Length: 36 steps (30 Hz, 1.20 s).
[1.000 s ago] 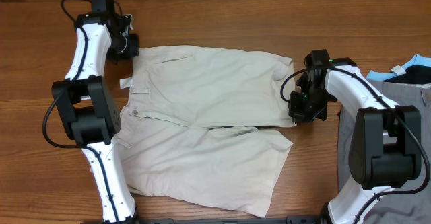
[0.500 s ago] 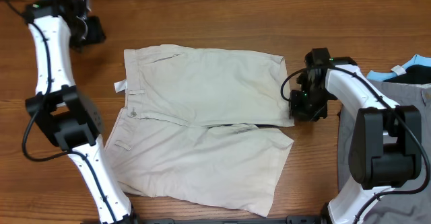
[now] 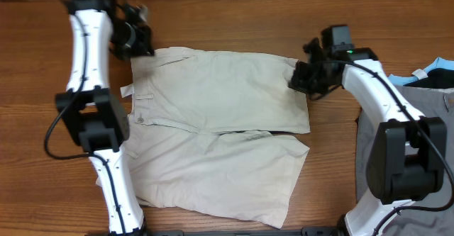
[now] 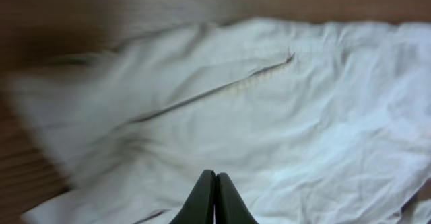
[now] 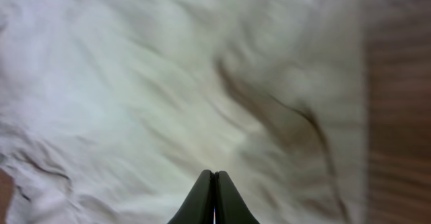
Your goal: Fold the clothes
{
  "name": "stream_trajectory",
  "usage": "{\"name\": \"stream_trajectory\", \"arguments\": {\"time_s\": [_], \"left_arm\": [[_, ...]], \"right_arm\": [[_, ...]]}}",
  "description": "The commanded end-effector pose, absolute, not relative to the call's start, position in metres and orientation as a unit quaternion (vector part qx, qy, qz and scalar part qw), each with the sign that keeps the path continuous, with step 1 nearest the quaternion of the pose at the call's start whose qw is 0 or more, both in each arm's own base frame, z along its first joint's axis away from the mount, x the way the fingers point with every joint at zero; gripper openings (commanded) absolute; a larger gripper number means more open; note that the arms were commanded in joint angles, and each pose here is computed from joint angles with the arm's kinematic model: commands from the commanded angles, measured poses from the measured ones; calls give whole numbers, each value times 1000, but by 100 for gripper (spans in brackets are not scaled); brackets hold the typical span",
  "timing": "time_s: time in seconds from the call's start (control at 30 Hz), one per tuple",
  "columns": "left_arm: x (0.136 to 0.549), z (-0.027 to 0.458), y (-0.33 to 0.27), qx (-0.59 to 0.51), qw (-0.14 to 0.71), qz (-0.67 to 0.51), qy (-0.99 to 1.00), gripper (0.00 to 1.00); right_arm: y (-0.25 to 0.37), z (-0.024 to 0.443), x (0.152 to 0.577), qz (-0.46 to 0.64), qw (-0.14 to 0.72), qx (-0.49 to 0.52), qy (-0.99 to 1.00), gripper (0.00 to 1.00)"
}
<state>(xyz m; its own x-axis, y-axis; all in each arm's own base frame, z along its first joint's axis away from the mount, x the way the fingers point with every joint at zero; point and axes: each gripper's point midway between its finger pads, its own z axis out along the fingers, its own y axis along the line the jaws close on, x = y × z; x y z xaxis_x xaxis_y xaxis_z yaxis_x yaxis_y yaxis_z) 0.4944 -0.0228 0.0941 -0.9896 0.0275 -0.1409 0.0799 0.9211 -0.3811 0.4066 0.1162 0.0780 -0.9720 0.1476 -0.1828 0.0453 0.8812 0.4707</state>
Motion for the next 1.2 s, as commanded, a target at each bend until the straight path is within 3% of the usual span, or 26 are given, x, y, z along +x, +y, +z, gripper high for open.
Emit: {"name": "stream_trajectory", "arguments": {"time_s": [0.0, 0.37, 0.6, 0.97, 1.07, 1.17], "left_arm": [[475, 63, -43, 42, 21, -205, 978, 4], [465, 4, -40, 59, 2, -131, 990, 4], [511, 8, -39, 41, 93, -126, 987, 14], [571, 51, -56, 27, 213, -180, 960, 18], [582, 89, -55, 32, 237, -179, 954, 30], [587, 138, -53, 44, 264, -173, 948, 49]], "right_arm": [[143, 70, 416, 260, 101, 63, 958, 4], [128, -21, 468, 228, 126, 161, 952, 4], [124, -62, 488, 238, 141, 198, 940, 4], [76, 9, 561, 256, 223, 215, 916, 4], [70, 52, 576, 275, 239, 167, 916, 4], [62, 105, 578, 290, 244, 132, 916, 14]]}}
